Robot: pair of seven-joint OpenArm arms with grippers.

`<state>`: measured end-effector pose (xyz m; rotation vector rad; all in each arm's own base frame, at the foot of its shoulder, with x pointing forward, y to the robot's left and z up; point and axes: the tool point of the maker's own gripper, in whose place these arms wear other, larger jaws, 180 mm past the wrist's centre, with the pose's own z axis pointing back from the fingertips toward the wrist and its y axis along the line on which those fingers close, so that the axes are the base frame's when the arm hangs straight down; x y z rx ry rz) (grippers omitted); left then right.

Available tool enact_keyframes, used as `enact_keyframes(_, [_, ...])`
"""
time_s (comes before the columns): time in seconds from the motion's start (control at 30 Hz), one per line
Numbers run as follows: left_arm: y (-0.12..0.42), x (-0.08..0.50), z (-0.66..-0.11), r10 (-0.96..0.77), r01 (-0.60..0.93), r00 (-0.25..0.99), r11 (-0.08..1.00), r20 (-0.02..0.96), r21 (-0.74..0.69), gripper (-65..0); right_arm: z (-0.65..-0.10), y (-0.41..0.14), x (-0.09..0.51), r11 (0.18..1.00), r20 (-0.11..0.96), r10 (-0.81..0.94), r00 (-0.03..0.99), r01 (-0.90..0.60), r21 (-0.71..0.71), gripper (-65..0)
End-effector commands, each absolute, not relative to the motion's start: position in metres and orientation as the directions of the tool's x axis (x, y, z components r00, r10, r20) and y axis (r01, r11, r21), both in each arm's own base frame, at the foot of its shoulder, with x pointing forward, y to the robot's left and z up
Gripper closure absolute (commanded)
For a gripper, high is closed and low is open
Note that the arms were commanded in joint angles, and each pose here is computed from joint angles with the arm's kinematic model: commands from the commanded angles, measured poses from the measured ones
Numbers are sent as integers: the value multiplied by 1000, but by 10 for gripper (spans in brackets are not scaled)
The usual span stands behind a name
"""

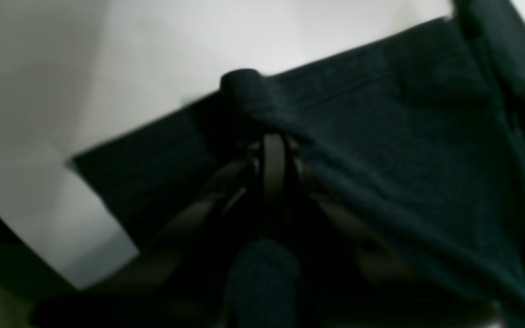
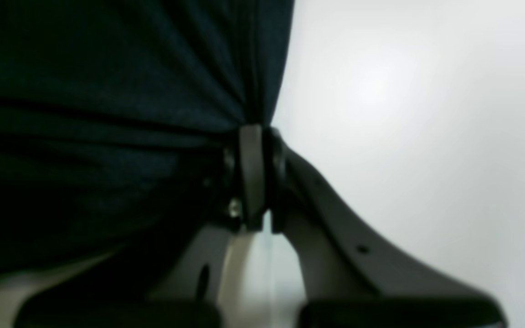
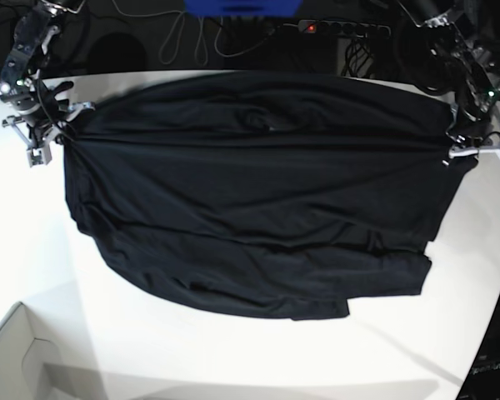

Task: Layout the t-shirt on the table in an organized manner, then fold the t-shirt properly
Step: 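Pull the fabric held by the left gripper away from the right gripper, then move the right gripper along the shirt side and pinch the fabric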

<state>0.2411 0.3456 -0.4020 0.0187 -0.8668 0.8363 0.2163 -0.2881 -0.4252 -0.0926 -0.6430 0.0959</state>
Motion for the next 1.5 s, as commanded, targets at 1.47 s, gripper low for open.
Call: enact_keyframes(1.47, [309,356,-412,767,-495,330,637,551,-591,-240,-360,-238,275,952,720,305,623,-225,-209,-216])
